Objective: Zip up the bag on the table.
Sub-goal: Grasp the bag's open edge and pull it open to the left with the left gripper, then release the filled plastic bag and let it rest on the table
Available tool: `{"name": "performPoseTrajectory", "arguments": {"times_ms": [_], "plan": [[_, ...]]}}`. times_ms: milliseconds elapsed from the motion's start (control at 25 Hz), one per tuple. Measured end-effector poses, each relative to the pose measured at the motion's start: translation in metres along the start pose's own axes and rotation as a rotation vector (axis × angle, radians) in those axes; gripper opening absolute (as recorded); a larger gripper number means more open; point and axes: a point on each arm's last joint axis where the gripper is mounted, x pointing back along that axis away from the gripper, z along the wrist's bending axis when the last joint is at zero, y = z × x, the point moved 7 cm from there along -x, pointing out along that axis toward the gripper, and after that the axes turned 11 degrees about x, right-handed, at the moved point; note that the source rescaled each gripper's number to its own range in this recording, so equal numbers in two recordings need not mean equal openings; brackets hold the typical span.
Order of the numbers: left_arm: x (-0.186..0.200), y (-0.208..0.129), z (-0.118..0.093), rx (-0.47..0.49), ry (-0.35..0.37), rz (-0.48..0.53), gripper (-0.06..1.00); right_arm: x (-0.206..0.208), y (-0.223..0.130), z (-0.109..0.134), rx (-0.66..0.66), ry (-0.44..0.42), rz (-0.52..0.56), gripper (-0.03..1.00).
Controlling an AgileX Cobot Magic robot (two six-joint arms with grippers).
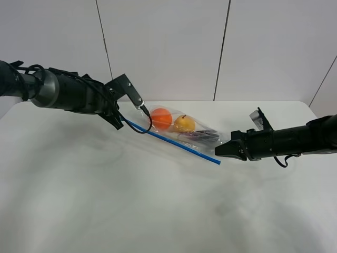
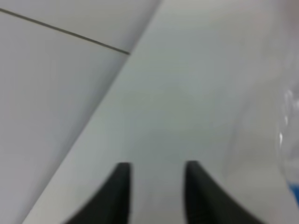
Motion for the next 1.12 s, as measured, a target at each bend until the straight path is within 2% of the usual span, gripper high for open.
{"name": "performPoseTrajectory", "arguments": {"times_ms": [40, 120, 200, 320, 480, 640, 720, 840, 920, 1000, 1120], "plan": [[0.003, 0.003, 0.002, 0.024, -0.004, -0.015, 0.65, 0.000, 0.000, 0.000, 0.002, 0.000, 0.003, 0.00], [0.008, 0.007, 0.006, 0.084, -0.003, -0.031, 0.83, 0.000, -0.001, 0.000, 0.004, 0.000, 0.005, 0.00], [0.010, 0.009, 0.009, 0.126, 0.000, -0.038, 0.93, 0.000, -0.001, 0.000, 0.006, 0.000, 0.008, 0.00], [0.011, 0.009, 0.012, 0.154, 0.010, -0.036, 0.99, 0.000, -0.002, 0.000, 0.010, 0.000, 0.013, 0.00], [0.012, 0.008, 0.016, 0.217, 0.030, -0.026, 1.00, 0.000, -0.003, 0.000, 0.015, 0.000, 0.019, 0.00], [0.021, 0.014, 0.024, 0.416, 0.030, -0.056, 1.00, 0.000, -0.003, 0.000, 0.016, 0.000, 0.020, 0.00], [0.029, 0.021, 0.029, 0.546, 0.006, -0.092, 1.00, 0.000, -0.004, 0.000, 0.017, 0.000, 0.022, 0.00], [0.041, 0.036, 0.030, 0.726, -0.073, -0.158, 1.00, 0.000, -0.004, 0.000, 0.017, 0.000, 0.022, 0.00], [0.048, 0.047, 0.027, 0.831, -0.151, -0.195, 1.00, 0.000, -0.004, 0.000, 0.017, 0.000, 0.022, 0.00], [0.055, 0.057, 0.021, 0.943, -0.241, -0.221, 1.00, 0.000, -0.004, 0.000, 0.017, 0.000, 0.022, 0.00], [0.066, 0.074, 0.006, 1.100, -0.423, -0.243, 1.00, 0.000, -0.004, 0.000, 0.020, 0.000, 0.026, 0.00]]}}
